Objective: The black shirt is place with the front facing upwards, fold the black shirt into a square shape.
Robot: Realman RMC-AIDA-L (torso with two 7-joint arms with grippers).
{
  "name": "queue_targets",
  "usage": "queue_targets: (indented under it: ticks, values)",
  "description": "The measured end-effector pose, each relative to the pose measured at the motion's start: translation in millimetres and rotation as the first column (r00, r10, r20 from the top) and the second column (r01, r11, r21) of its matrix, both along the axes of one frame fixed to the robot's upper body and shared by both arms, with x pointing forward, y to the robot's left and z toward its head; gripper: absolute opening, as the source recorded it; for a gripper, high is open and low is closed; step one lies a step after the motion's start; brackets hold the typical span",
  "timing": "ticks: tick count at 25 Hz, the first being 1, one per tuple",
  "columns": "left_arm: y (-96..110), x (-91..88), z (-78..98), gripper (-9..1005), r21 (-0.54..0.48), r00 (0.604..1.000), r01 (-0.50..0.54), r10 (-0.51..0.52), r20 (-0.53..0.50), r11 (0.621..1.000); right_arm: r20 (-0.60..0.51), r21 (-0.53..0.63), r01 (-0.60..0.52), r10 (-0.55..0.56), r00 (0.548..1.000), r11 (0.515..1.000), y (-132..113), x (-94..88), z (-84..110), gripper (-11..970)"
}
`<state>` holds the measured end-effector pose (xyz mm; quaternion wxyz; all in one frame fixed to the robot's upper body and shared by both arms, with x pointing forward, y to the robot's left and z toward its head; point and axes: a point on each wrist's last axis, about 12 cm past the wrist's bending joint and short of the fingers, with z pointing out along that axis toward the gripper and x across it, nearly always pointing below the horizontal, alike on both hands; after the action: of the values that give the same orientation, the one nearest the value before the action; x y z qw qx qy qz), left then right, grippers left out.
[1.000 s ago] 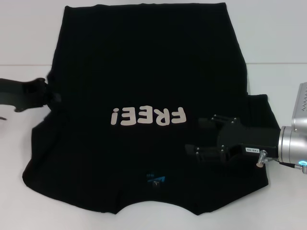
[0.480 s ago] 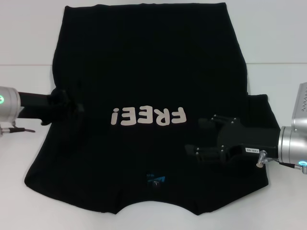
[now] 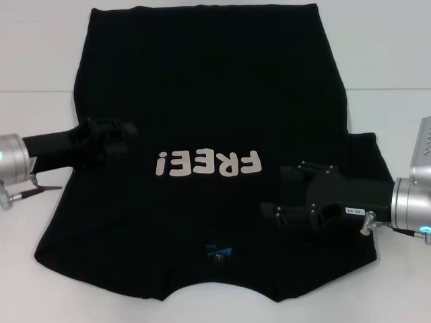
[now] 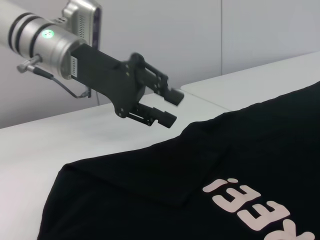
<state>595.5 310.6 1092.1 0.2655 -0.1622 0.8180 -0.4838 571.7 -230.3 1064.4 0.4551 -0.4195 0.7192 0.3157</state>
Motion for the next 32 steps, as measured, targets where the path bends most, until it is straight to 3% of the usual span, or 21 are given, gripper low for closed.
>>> queue_targets:
  ticks: [2, 4, 5, 8, 10, 13, 16, 18, 21, 26, 30, 32]
  values:
    - [0.6, -1.4, 0.2, 311, 0.006, 1.000, 0.010, -0.011, 0.023, 1.000, 0.000, 0.001, 0.001, -0.001, 1.000, 1.000, 0.0, 0.0, 0.0, 921]
    - [-0.4, -11.1, 4.5, 351, 0.082, 0.970, 0.121, -0.135, 0.204, 0.989, 0.001, 0.005, 0.004, -0.004, 1.000, 1.000, -0.1, 0.3, 0.4, 920]
    - [-2.2, -22.1, 7.6, 391, 0.196, 0.887, 0.224, -0.283, 0.365, 0.955, 0.001, 0.010, 0.008, -0.008, 1.000, 1.000, -0.1, 0.4, 0.6, 920]
    - [-3.5, -33.2, 5.0, 512, 0.316, 0.795, 0.272, -0.397, 0.458, 0.909, 0.000, 0.032, 0.023, -0.023, 1.000, 0.999, -0.6, 0.2, 0.8, 918]
    - [-6.1, -42.4, -0.5, 587, 0.418, 0.724, 0.303, -0.492, 0.483, 0.856, 0.002, 0.037, 0.028, -0.028, 1.000, 0.999, -1.8, 0.1, 0.8, 917]
    - [-15.2, -56.0, -11.8, 693, 0.582, 0.580, 0.359, -0.663, 0.473, 0.730, 0.001, 0.037, 0.030, -0.030, 1.000, 0.999, -3.0, -1.5, -0.4, 916]
    - [-21.5, -64.3, -21.7, 789, 0.678, 0.497, 0.330, -0.732, 0.467, 0.656, -0.006, 0.039, 0.032, -0.032, 0.999, 0.999, -4.8, -4.6, -2.7, 914]
    - [-22.3, -66.9, -25.5, 838, 0.715, 0.485, 0.287, -0.740, 0.466, 0.638, -0.014, 0.047, 0.043, -0.043, 0.999, 0.998, -8.1, -7.6, -4.4, 913]
    - [-22.0, -68.0, -27.2, 836, 0.732, 0.488, 0.263, -0.741, 0.461, 0.628, -0.063, 0.086, 0.118, -0.112, 0.992, 0.989, -23.1, -9.2, 0.3, 912]
    - [-19.2, -68.2, -24.3, 834, 0.726, 0.485, 0.259, -0.736, 0.473, 0.637, -0.252, 0.128, 0.289, -0.251, 0.935, 0.949, -64.7, -8.2, 37.0, 910]
    - [-18.8, -67.7, -22.9, 833, 0.729, 0.480, 0.254, -0.738, 0.475, 0.635, -0.442, 0.069, 0.418, -0.348, 0.827, 0.906, -96.7, -9.9, 78.8, 908]
    - [-19.3, -66.2, -21.4, 833, 0.732, 0.474, 0.251, -0.740, 0.478, 0.634, -0.551, 0.024, 0.496, -0.403, 0.731, 0.868, -110.4, -8.0, 95.4, 907]
